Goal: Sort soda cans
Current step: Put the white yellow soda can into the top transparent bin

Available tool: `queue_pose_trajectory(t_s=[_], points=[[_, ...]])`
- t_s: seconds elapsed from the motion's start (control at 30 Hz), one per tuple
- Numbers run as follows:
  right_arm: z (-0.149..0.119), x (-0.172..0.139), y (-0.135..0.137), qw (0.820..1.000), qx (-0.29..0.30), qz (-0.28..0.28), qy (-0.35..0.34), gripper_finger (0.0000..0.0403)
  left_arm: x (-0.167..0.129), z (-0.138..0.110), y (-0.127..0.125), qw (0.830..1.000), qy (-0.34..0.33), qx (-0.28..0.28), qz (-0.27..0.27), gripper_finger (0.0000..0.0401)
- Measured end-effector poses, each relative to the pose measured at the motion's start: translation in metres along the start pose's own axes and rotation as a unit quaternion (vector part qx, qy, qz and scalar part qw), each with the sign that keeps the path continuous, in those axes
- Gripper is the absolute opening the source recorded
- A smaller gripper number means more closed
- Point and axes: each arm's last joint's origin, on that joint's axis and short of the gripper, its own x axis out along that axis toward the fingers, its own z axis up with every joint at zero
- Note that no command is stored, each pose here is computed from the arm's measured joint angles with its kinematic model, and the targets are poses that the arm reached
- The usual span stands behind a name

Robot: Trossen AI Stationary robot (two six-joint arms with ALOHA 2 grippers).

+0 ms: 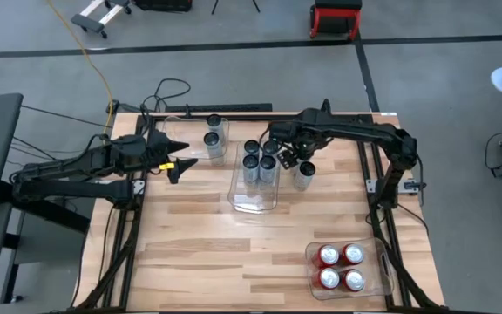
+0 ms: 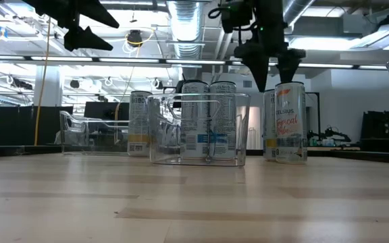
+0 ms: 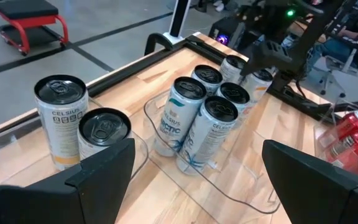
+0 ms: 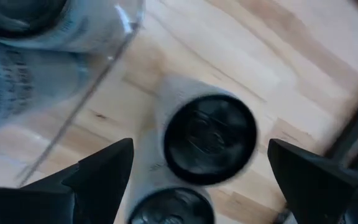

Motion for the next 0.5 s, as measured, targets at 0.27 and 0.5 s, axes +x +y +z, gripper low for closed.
queue_pose_trajectory(t_s=[0.27, 0.5], points=[[0.015, 0.018, -0.015, 0.999, 0.005, 0.037, 0.023, 0.0388, 0.000, 0.000, 0.000, 1.000, 0.000, 0.003, 0.000, 0.0348], [0.019, 0.041, -0.015, 0.997, 0.002, 0.072, 0.040, 0.0368, 0.000, 0.000, 0.000, 1.000, 0.001, -0.005, 0.000, 0.0348]])
